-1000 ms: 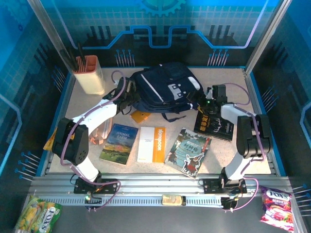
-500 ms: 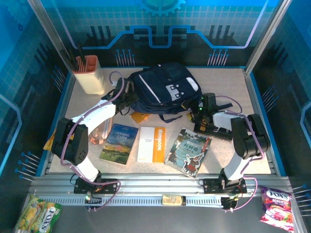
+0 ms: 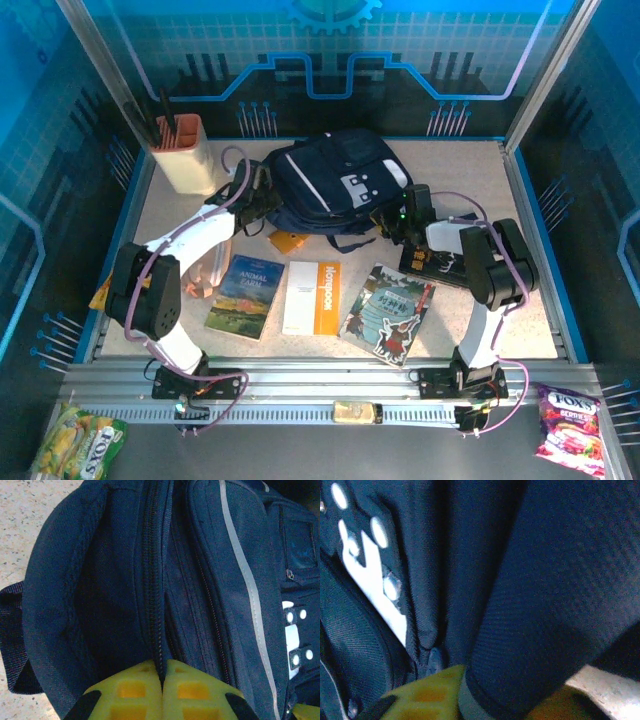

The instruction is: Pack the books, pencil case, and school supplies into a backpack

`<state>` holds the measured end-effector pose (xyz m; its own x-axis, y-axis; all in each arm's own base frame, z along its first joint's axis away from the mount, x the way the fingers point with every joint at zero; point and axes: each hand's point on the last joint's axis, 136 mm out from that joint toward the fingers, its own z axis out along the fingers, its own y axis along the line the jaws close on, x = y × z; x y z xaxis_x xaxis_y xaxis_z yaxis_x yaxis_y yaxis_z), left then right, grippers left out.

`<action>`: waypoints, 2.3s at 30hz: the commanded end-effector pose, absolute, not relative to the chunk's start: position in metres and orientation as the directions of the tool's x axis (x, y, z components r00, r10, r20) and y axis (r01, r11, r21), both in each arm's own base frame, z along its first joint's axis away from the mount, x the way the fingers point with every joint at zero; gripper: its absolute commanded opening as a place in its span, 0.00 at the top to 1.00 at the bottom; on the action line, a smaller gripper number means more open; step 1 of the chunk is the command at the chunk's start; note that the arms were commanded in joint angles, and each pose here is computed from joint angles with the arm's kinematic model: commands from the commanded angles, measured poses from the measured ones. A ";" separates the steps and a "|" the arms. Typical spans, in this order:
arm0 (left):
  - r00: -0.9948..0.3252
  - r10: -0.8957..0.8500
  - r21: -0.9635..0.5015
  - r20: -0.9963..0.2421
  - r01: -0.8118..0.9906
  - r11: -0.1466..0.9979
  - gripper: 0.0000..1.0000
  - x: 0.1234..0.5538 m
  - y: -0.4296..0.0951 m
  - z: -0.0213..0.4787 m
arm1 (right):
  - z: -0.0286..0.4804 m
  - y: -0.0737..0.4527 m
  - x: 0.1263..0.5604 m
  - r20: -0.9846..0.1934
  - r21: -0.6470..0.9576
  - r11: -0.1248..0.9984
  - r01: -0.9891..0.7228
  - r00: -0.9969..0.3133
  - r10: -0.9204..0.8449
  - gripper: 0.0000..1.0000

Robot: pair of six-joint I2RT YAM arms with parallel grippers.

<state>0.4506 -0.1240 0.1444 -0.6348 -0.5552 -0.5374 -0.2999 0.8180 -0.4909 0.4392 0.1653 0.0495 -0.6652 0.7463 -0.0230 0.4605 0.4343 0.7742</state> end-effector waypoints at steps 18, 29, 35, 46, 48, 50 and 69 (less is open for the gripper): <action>-0.602 -0.551 -0.553 -0.578 -0.208 0.807 0.59 0.524 -0.133 0.177 | 0.156 0.148 0.413 -0.257 0.822 0.516 0.242 -0.650 0.715 1.00; -0.699 -0.383 -0.479 -0.604 -0.066 0.876 0.33 0.420 -0.163 0.199 | 0.167 0.169 0.432 -0.253 0.833 0.509 0.217 -0.669 0.699 1.00; -0.741 -0.271 -0.435 -0.615 0.032 0.900 0.32 0.371 -0.211 0.182 | 0.173 0.175 0.434 -0.246 0.840 0.503 0.203 -0.684 0.687 1.00; -0.759 -0.088 -0.383 -0.645 0.221 0.897 0.36 0.355 -0.319 0.146 | 0.173 0.182 0.432 -0.211 0.846 0.487 0.217 -0.702 0.680 1.00; -0.760 -0.076 -0.387 -0.646 0.240 0.890 0.40 0.357 -0.332 0.139 | 0.175 0.183 0.433 -0.204 0.851 0.479 0.217 -0.703 0.681 1.00; -0.753 -0.052 -0.368 -0.656 0.258 0.894 0.43 0.358 -0.343 0.128 | 0.176 0.184 0.433 -0.206 0.853 0.478 0.211 -0.705 0.679 1.00; -0.677 -0.146 -0.269 -0.721 0.079 0.960 0.74 0.421 -0.333 0.114 | 0.182 0.192 0.435 -0.183 0.866 0.459 0.196 -0.730 0.659 1.00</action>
<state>0.4118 -0.3413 0.1172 -0.6741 -0.1125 -0.7300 0.1332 0.9536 -0.2700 0.4288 0.1693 0.1494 -0.6951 0.6975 -0.1741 0.2958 0.4982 0.8150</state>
